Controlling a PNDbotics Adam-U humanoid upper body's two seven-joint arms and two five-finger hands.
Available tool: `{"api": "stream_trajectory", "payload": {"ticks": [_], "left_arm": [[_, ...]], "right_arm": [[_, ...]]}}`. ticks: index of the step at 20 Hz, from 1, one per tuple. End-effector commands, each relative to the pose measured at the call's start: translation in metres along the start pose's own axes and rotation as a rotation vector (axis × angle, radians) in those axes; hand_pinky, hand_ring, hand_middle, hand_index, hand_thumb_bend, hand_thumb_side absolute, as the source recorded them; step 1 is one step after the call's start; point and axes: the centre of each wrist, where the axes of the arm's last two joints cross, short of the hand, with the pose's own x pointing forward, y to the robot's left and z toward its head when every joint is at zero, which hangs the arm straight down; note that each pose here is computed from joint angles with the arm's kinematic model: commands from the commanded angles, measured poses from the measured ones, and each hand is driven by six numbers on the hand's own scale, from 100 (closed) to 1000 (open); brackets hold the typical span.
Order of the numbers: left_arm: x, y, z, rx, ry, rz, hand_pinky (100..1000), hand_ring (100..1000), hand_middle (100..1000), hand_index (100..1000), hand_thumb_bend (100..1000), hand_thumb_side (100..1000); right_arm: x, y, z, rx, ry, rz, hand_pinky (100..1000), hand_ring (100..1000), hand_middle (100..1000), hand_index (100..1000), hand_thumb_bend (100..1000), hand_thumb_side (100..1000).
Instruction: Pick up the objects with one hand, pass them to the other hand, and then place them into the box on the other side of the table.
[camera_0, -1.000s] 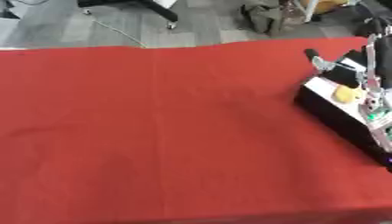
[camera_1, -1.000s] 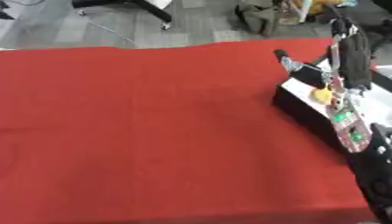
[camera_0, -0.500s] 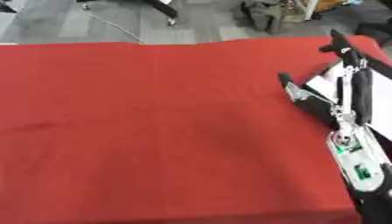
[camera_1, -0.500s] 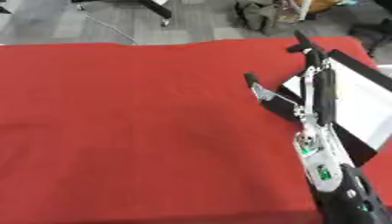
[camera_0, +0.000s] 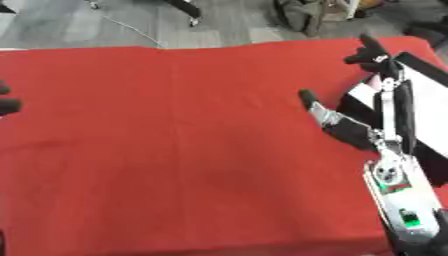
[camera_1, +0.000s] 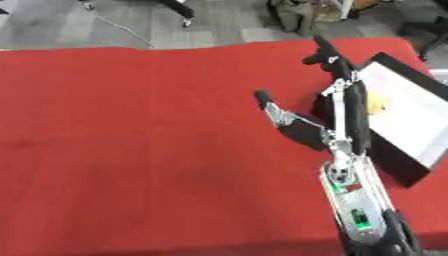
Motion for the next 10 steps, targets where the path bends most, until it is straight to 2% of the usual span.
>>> {"api": "stream_trajectory", "payload": {"ticks": [1, 5, 10], "left_arm": [[0.003, 0.000, -0.002, -0.037, -0.008, 0.000, 667, 541, 569, 666, 350, 731], [0.002, -0.002, -0.003, -0.079, 0.004, -0.004, 667, 540, 568, 665, 347, 740], [0.003, -0.003, -0.006, -0.135, 0.007, -0.026, 666, 538, 567, 664, 341, 751]], "right_arm": [[0.011, -0.002, -0.007, 0.031, -0.061, -0.027, 748, 824, 611, 913, 568, 490], [0.024, 0.001, -0.019, 0.111, -0.183, -0.009, 761, 827, 627, 917, 536, 485], [0.057, 0.009, -0.042, 0.233, -0.423, -0.017, 771, 822, 641, 919, 504, 488]]}}
